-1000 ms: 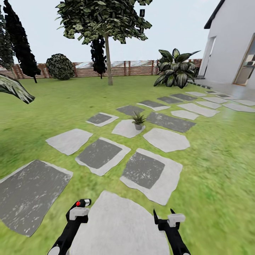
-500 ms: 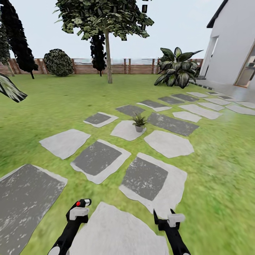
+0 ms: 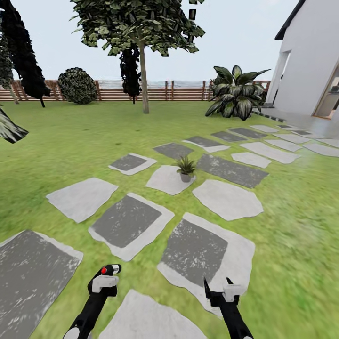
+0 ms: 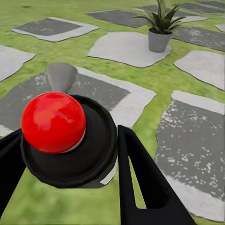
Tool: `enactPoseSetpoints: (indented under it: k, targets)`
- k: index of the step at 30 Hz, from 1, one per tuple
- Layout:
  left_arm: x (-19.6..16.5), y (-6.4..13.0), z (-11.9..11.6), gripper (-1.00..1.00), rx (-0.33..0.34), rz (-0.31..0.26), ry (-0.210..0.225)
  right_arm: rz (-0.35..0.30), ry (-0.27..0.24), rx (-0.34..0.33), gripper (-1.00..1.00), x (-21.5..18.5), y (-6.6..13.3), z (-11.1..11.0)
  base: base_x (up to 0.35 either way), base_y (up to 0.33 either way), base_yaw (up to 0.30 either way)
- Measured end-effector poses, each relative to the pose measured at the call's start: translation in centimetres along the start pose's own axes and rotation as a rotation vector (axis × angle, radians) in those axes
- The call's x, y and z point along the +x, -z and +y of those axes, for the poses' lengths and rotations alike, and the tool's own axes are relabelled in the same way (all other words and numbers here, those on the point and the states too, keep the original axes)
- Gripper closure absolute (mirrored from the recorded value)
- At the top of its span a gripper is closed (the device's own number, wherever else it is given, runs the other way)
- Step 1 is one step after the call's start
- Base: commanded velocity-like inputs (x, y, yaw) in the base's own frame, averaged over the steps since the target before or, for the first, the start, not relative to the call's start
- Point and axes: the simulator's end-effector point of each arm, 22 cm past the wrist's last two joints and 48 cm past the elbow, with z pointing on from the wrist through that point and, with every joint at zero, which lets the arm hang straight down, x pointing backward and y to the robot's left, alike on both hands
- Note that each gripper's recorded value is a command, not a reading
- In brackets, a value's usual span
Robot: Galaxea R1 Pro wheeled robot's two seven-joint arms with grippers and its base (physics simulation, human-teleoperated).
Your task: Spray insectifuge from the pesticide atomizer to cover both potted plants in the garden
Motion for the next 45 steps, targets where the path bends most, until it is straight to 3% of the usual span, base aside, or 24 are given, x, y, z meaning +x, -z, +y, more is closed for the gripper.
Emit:
enactPoseSetpoints:
  k: [45]
  targets:
    - [-0.77,-0.17,0.26,1.00,-0.005,-0.016,-0.004,0.000,0.001,0.000,-1.00,0.01,0.00,-0.04,0.333,0.000,0.000]
